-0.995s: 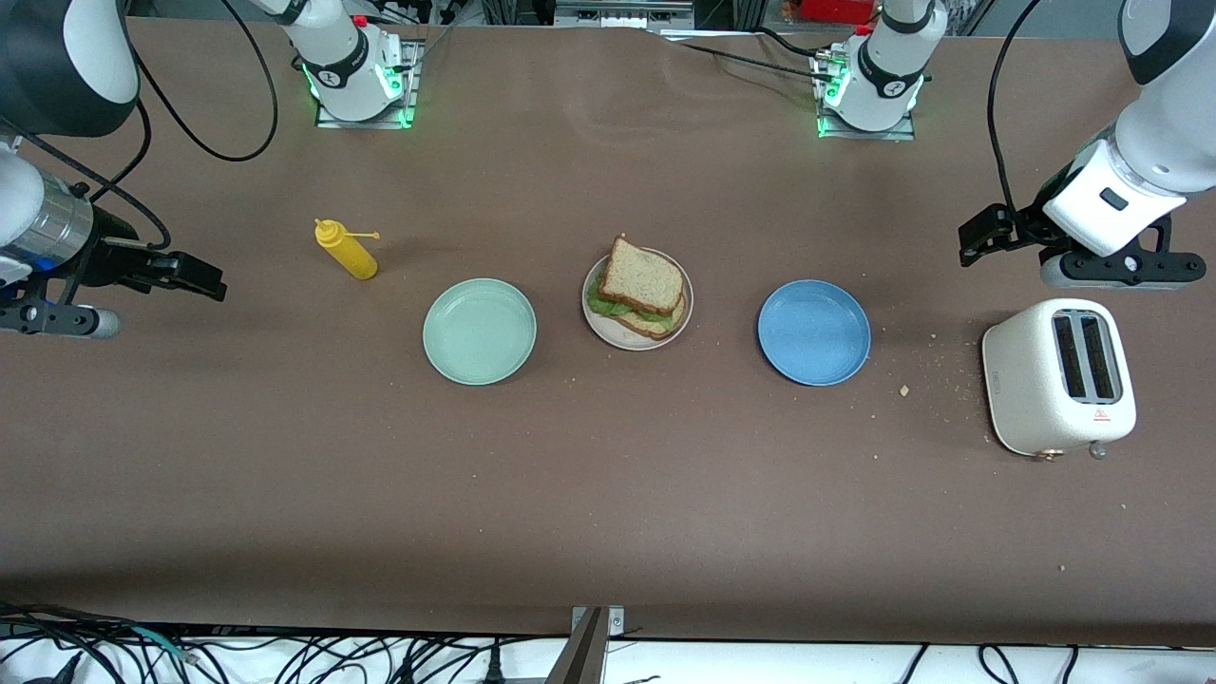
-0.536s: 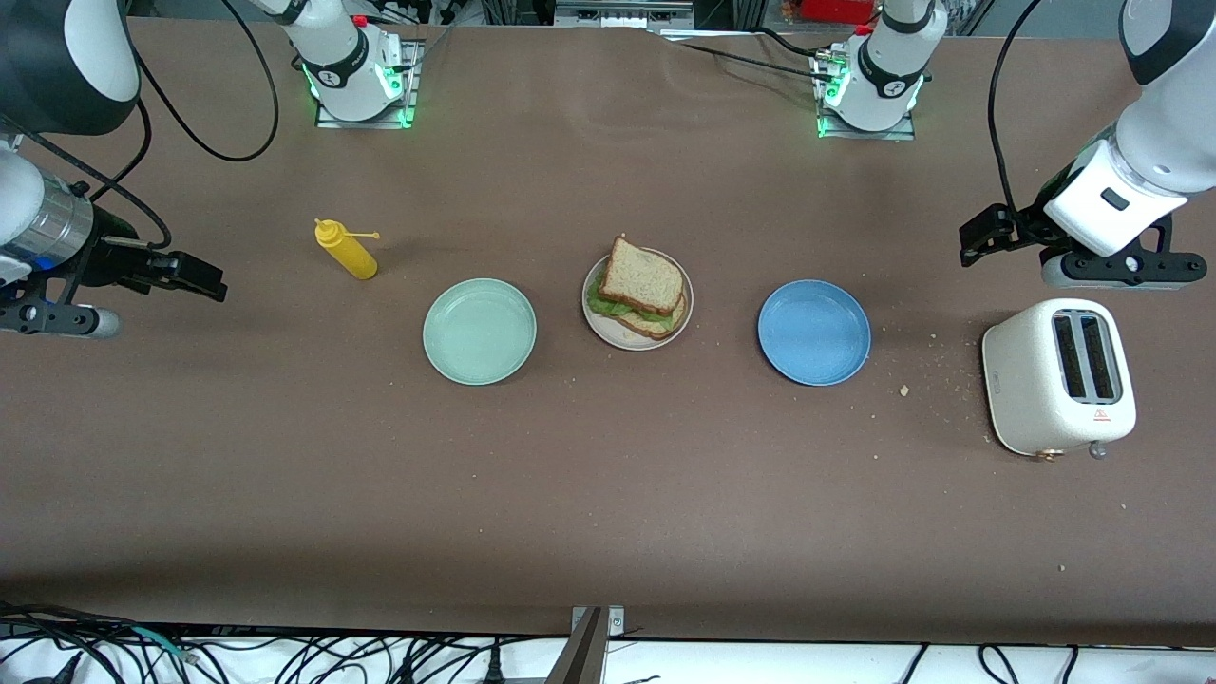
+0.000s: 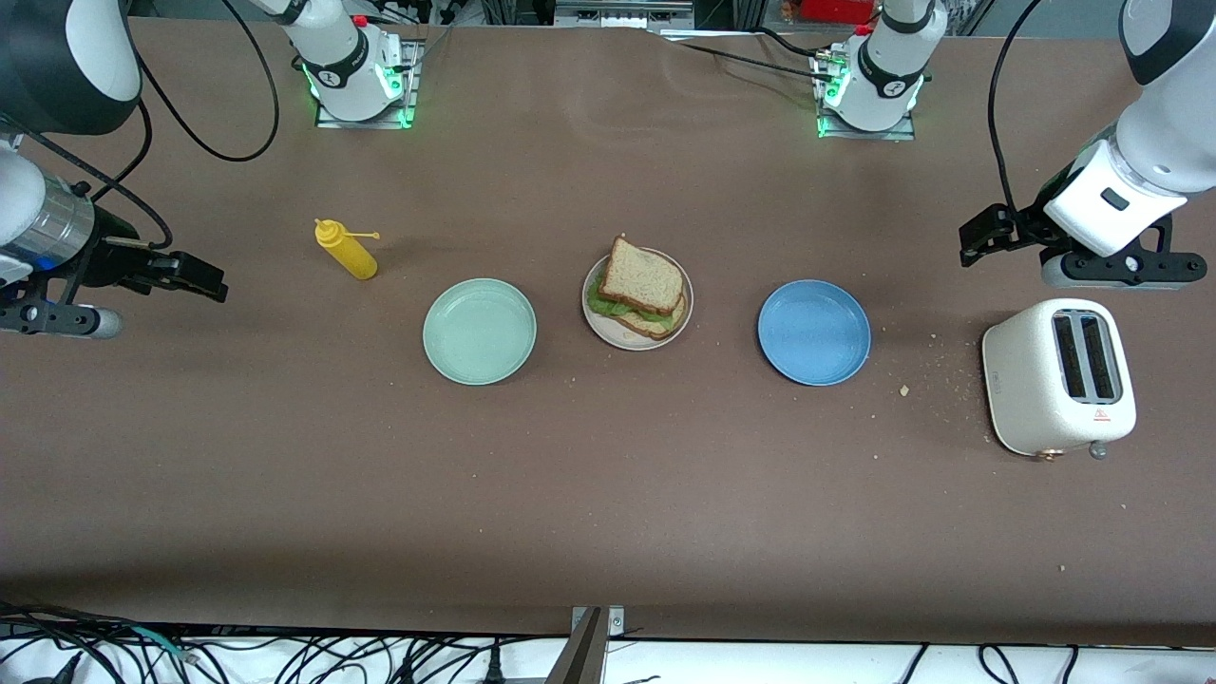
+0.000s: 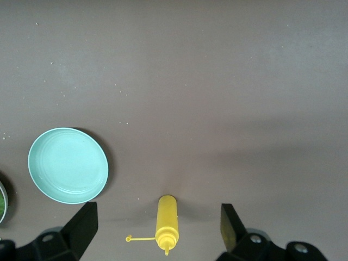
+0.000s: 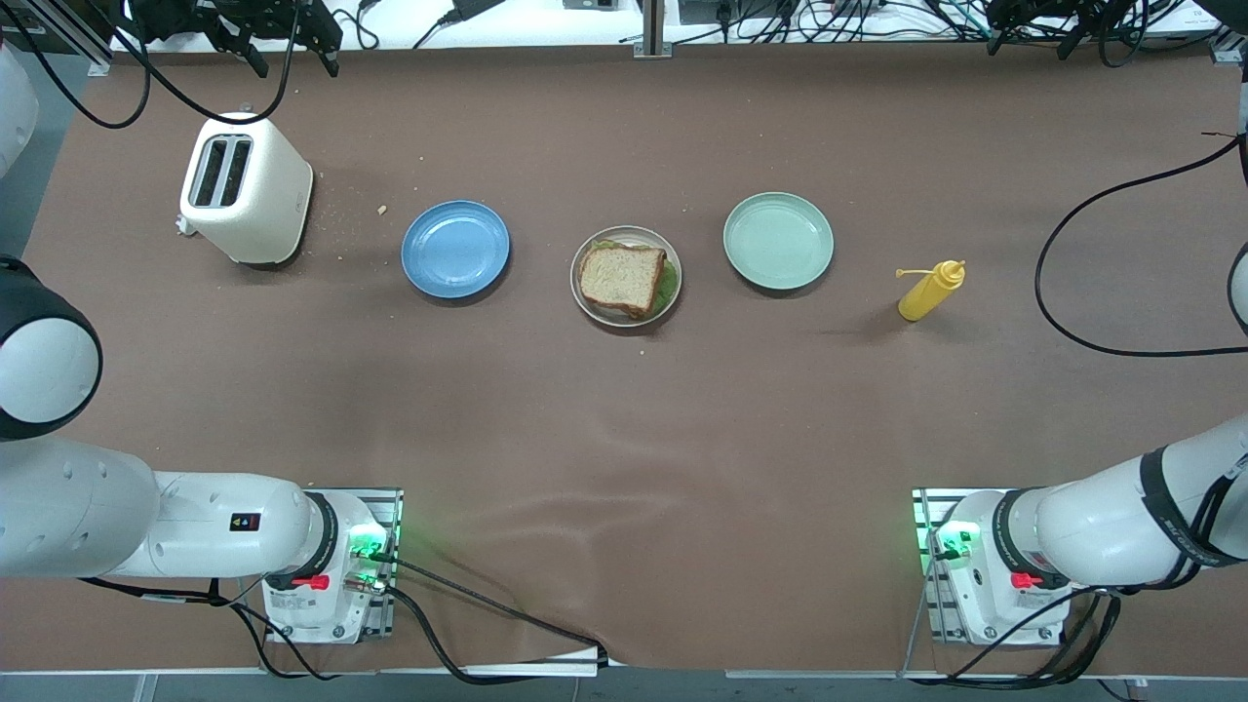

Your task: Make sandwich in beige plate with both arms

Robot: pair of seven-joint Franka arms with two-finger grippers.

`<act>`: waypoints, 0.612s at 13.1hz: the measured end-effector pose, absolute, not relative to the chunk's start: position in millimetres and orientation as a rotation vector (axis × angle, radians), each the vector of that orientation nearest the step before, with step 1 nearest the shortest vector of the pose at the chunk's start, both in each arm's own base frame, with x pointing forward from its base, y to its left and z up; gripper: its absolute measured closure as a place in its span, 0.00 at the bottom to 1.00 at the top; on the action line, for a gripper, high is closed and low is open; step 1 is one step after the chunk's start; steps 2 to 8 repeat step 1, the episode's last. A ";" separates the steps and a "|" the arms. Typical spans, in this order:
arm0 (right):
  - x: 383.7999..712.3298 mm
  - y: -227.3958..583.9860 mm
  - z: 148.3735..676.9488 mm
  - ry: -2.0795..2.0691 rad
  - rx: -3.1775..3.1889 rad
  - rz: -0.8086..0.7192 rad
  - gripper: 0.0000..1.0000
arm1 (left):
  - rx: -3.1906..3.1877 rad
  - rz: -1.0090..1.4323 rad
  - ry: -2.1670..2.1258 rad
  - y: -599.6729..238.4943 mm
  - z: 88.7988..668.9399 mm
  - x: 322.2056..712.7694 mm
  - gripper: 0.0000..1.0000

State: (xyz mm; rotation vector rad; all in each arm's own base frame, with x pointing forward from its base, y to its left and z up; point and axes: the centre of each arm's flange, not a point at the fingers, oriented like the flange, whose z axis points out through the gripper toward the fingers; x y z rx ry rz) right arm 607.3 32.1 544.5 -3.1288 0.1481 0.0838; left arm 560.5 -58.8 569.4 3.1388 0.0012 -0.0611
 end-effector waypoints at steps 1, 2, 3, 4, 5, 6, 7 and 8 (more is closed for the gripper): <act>607.3 32.1 544.5 0.148 -3.129 0.084 0.00 | 3.139 -0.061 0.001 -58.8 569.4 560.5 0.00; 607.3 32.1 544.5 0.148 -3.129 0.084 0.00 | 3.139 -0.061 0.001 -58.8 569.4 560.5 0.00; 607.3 32.1 544.5 0.148 -3.129 0.084 0.00 | 3.139 -0.061 0.001 -58.8 569.4 560.5 0.00; 607.3 32.1 544.5 0.148 -3.129 0.084 0.00 | 3.139 -0.061 0.001 -58.8 569.4 560.5 0.00; 607.3 32.1 544.5 0.148 -3.129 0.084 0.00 | 3.139 -0.061 0.001 -58.8 569.4 560.5 0.00; 607.3 32.1 544.5 0.148 -3.129 0.084 0.00 | 3.139 -0.061 0.001 -58.8 569.4 560.5 0.00; 607.3 32.1 544.5 0.148 -3.129 0.084 0.00 | 3.139 -0.061 0.001 -58.8 569.4 560.5 0.00; 607.3 32.1 544.5 0.148 -3.129 0.084 0.00 | 3.139 -0.061 0.001 -58.8 569.4 560.5 0.00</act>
